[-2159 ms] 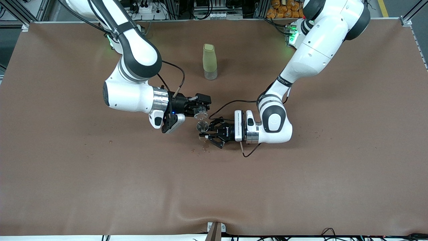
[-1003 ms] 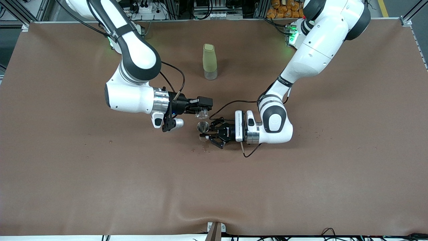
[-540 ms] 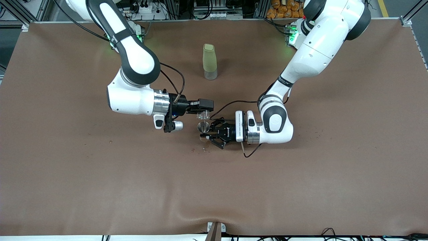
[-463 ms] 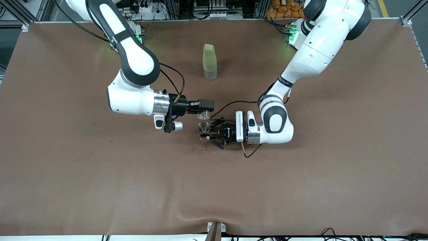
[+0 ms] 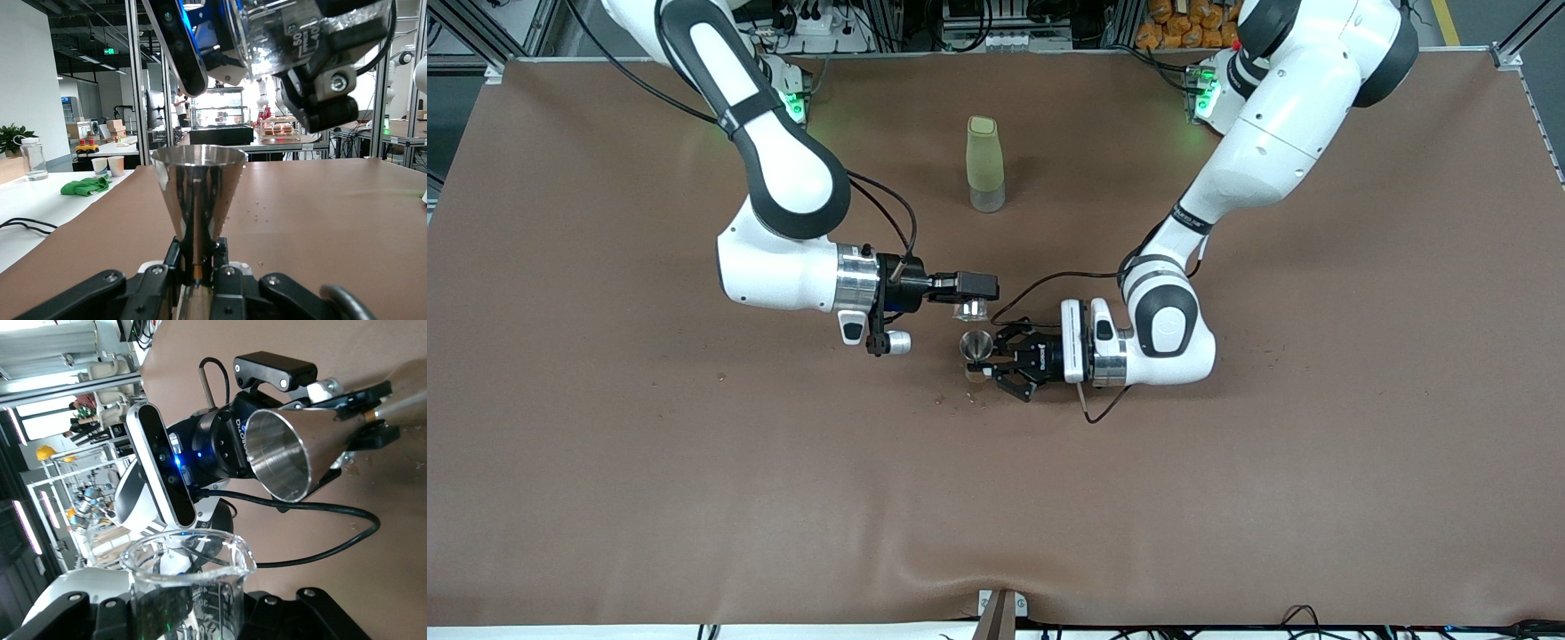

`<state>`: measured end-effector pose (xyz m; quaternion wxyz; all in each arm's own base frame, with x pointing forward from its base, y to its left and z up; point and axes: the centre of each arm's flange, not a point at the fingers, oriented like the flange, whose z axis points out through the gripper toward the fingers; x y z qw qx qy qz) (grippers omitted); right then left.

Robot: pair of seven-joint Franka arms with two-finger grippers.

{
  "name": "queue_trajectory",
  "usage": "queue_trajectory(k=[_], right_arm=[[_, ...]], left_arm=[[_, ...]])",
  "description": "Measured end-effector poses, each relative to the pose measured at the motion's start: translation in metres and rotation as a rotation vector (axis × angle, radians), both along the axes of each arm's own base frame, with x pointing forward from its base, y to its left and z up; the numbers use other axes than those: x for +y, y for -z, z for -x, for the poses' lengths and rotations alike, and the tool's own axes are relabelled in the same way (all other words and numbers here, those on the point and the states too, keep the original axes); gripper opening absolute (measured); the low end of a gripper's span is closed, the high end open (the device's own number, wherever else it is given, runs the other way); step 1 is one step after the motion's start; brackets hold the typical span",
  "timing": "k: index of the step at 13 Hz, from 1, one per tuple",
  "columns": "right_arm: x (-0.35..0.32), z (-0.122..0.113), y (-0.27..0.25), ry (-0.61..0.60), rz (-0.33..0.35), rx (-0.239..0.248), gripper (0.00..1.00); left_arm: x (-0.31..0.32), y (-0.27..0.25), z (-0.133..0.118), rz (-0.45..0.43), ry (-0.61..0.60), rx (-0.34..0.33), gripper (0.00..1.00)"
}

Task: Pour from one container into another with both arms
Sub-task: 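Pour the liquid into the jigger, then turn the beaker upright, then carry the beaker back with the right gripper while the left gripper returns the jigger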

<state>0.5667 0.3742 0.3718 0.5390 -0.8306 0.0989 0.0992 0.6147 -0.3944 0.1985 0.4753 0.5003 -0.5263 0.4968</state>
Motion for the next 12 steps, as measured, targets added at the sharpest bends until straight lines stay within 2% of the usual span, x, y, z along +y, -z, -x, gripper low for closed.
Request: queue_trajectory(k=[3,8,9,10,12], right_arm=[[0.001,-0.002,0.002,0.026,-0.03,0.025,0.15],[0.001,-0.004,-0.001,0.04,-0.046,0.03,0.15],[0.001,-0.005,-0.002,0.038,-0.047,0.019,0.15],[0.001,-0.006,-0.004,0.024,-0.042,-0.016,0.15],[-0.005,-0.01,-0.005,-0.027,0.004,-0.119,0.15]], left_arm=[[0.006,0.001,-0.003,0.002,-0.007,0.003,0.21],[0.02,0.003,-0.006,0.034,0.0,0.017,0.21],[0.026,0.005,-0.007,0.038,-0.002,0.021,0.21],[0.031,0.006,-0.009,0.041,-0.007,0.025,0.21],[0.047,0.009,-0.014,0.041,-0.012,0.026,0.21]])
